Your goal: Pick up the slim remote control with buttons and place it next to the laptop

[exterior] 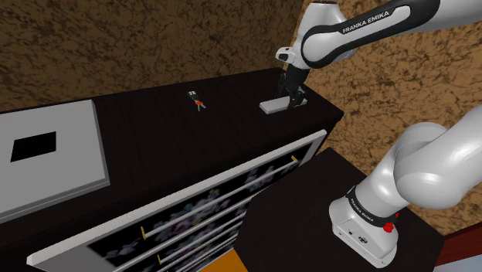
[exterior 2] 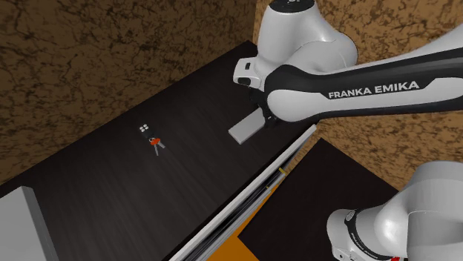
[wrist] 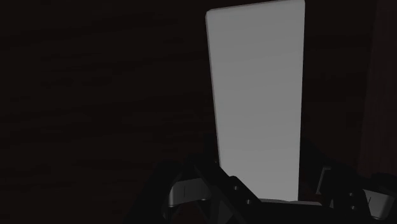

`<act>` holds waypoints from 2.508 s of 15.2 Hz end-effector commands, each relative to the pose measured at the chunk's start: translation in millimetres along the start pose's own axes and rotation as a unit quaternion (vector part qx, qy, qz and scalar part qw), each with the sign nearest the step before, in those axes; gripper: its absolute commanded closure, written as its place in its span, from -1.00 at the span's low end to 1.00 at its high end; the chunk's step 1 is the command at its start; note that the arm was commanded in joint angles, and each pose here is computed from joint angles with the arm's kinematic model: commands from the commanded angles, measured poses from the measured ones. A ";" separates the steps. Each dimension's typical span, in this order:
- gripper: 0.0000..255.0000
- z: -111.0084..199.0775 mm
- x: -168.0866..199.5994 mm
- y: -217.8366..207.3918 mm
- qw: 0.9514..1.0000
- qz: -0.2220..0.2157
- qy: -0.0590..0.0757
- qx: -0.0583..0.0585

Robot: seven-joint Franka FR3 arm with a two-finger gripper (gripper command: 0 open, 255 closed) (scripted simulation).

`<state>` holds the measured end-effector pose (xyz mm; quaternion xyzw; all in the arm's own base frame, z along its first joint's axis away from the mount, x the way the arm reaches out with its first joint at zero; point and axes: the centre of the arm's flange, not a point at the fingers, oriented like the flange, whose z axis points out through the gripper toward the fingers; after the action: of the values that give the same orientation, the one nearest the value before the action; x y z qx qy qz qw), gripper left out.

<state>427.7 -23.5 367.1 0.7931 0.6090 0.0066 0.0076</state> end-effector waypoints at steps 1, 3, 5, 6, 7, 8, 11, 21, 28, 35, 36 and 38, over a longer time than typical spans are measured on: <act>1.00 -11.6 -1.2 0.4 1.000 0.000 0.000 0.000; 1.00 -22.2 -1.2 0.6 1.000 0.000 0.000 0.000; 1.00 -32.8 -1.2 0.8 1.000 0.000 0.000 0.000; 1.00 -38.0 -1.2 0.9 1.000 0.000 0.000 0.000; 1.00 -43.3 -1.2 1.0 1.000 0.000 0.000 0.000; 1.00 -48.6 -1.2 1.2 1.000 0.000 0.000 0.000; 1.00 -64.1 -1.1 1.5 1.000 0.000 0.000 0.000; 1.00 -65.1 123.6 -41.5 1.000 0.000 0.000 0.000; 1.00 -65.7 211.0 -71.6 1.000 0.000 0.000 0.000; 1.00 -66.4 298.3 -101.7 1.000 0.000 0.000 0.000; 1.00 -66.5 310.8 -106.0 1.000 0.000 0.000 0.000; 1.00 -66.7 335.8 -114.6 1.000 0.000 0.000 0.000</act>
<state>404.4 316.1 433.3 0.7926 0.6096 0.0062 0.0080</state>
